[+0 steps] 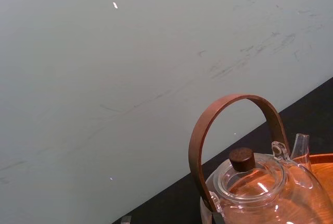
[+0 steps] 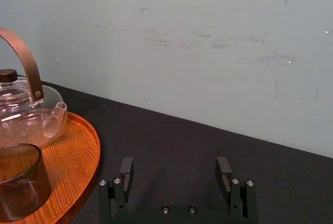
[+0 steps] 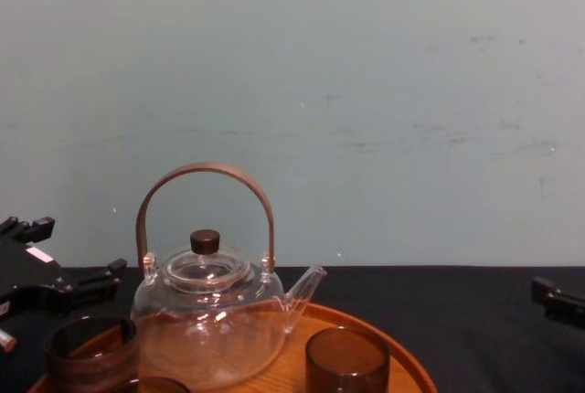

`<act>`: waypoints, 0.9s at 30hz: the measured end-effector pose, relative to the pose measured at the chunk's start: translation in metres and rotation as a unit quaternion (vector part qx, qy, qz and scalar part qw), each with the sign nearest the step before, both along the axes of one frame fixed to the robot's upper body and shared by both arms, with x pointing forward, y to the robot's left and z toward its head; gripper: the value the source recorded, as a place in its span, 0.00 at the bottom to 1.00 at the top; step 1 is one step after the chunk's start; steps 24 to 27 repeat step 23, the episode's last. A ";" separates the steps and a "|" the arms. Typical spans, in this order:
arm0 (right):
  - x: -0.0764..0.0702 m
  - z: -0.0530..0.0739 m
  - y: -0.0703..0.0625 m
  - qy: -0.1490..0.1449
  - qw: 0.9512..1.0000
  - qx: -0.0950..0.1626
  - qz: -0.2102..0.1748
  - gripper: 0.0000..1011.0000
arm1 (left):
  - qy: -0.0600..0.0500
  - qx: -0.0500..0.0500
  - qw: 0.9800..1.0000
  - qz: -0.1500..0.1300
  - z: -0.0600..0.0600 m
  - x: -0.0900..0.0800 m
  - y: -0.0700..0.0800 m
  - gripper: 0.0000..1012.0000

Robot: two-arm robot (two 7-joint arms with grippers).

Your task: Pick up the glass from the table and place it on the tray.

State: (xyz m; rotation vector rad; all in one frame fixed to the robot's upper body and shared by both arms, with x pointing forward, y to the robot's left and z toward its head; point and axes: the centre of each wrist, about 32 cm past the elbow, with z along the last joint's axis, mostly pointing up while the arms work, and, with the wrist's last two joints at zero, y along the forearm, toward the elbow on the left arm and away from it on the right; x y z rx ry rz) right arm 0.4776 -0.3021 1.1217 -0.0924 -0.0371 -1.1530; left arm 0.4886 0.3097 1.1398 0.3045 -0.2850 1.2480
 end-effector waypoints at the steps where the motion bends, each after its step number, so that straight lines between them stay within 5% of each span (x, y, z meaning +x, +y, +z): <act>1: 0.000 0.000 0.000 0.000 1.000 0.000 0.000 0.99 | 0.000 0.000 1.000 0.000 0.000 0.000 0.000 0.99; 27: 0.000 0.001 0.000 0.000 1.000 0.000 0.000 0.99 | 0.000 0.000 1.000 0.000 0.000 0.000 0.000 0.99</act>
